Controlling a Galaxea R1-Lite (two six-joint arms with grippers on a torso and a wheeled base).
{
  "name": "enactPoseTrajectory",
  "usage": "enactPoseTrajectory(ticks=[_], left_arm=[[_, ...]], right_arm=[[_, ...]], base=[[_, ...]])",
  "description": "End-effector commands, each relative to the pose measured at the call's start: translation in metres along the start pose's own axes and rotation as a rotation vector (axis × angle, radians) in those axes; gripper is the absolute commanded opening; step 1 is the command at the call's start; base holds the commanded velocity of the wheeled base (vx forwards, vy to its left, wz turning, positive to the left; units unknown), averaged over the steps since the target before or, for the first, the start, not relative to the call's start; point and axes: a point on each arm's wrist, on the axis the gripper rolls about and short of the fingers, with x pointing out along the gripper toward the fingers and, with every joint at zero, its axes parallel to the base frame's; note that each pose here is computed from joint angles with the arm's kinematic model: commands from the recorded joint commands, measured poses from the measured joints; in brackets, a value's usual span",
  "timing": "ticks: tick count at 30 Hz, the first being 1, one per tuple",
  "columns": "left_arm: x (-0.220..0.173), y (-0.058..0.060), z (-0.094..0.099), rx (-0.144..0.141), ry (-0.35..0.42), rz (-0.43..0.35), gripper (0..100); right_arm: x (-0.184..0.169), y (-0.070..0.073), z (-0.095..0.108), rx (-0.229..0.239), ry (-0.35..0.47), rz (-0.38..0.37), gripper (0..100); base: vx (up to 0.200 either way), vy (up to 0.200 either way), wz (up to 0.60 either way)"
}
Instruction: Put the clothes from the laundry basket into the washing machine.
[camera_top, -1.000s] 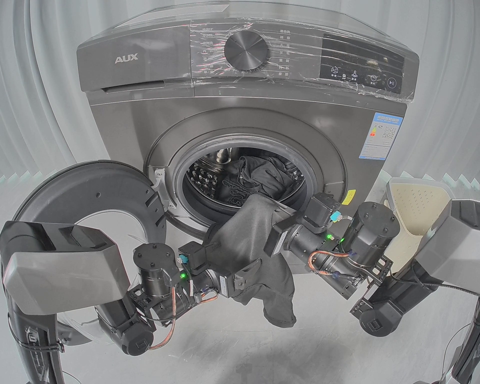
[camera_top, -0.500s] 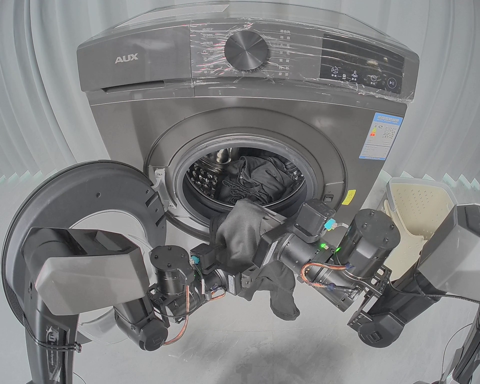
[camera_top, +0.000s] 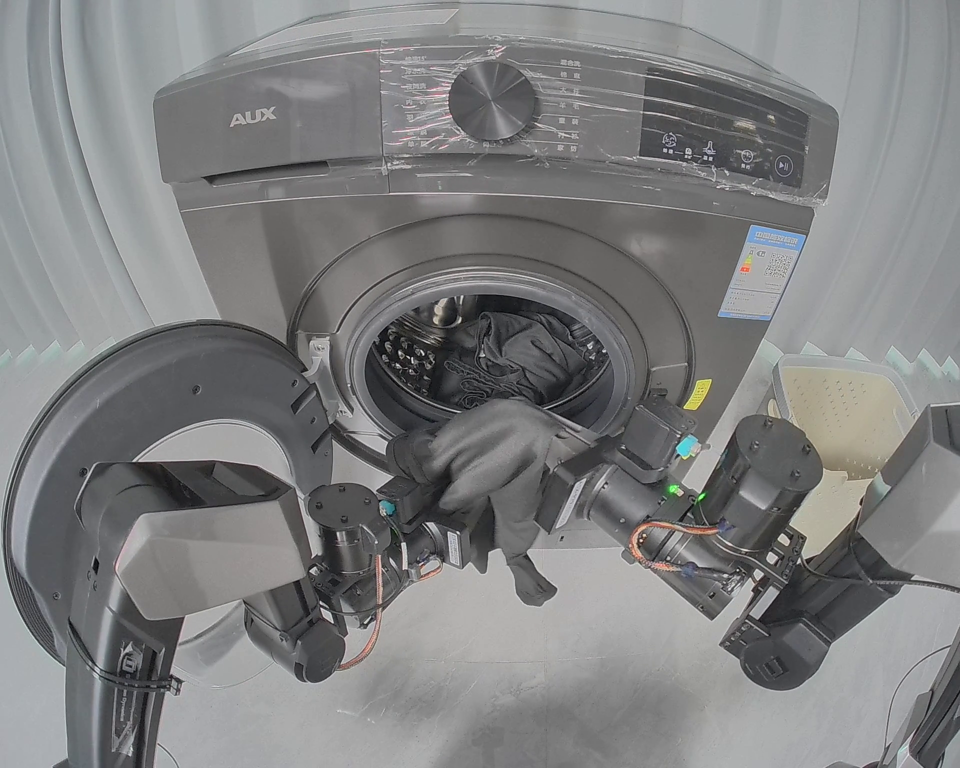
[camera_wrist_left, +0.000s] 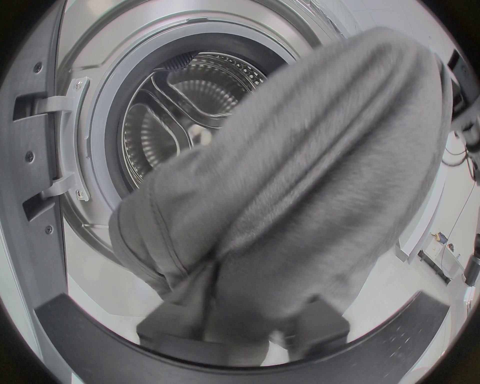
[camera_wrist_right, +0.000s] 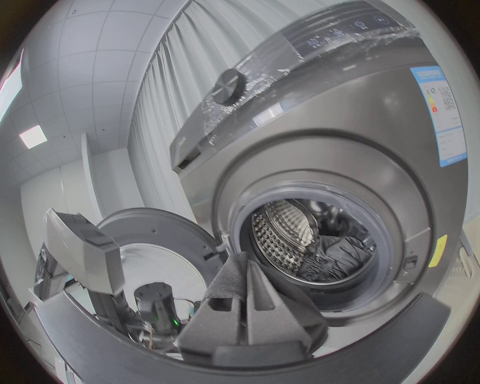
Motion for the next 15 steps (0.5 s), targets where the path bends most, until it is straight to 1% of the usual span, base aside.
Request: enactPoseTrajectory(ticks=[1,3,5,7,9,10,15], left_arm=[[-0.001,0.004,0.011,-0.007,-0.029,0.014,0],[-0.004,0.004,0.016,-0.010,-0.038,0.015,0],[-0.005,0.003,0.023,-0.013,-0.055,0.019,0],[-0.007,0.002,0.030,-0.016,-0.074,0.022,0],[-0.008,-0.002,0.033,-0.024,-0.079,0.014,0],[-0.009,-0.003,0.033,-0.029,-0.078,0.011,0],[-0.027,-0.010,0.038,-0.029,-0.049,-0.003,0]], right_arm=[[-0.011,-0.016,-0.011,-0.013,0.070,-0.051,0],[-0.022,-0.023,-0.023,-0.018,0.136,-0.073,0],[-0.035,-0.025,-0.035,-0.024,0.208,-0.081,0],[-0.045,-0.024,-0.045,-0.026,0.259,-0.079,0],[-0.050,-0.024,-0.055,-0.029,0.304,-0.079,0],[-0.051,-0.024,-0.057,-0.028,0.313,-0.079,0],[-0.051,-0.025,-0.069,-0.031,0.349,-0.087,0]], base=[[0.000,0.000,0.00],[0.000,0.000,0.00],[0.000,0.000,0.00],[0.000,0.000,0.00],[0.000,0.000,0.00],[0.000,0.000,0.00],[0.000,0.000,0.00]])
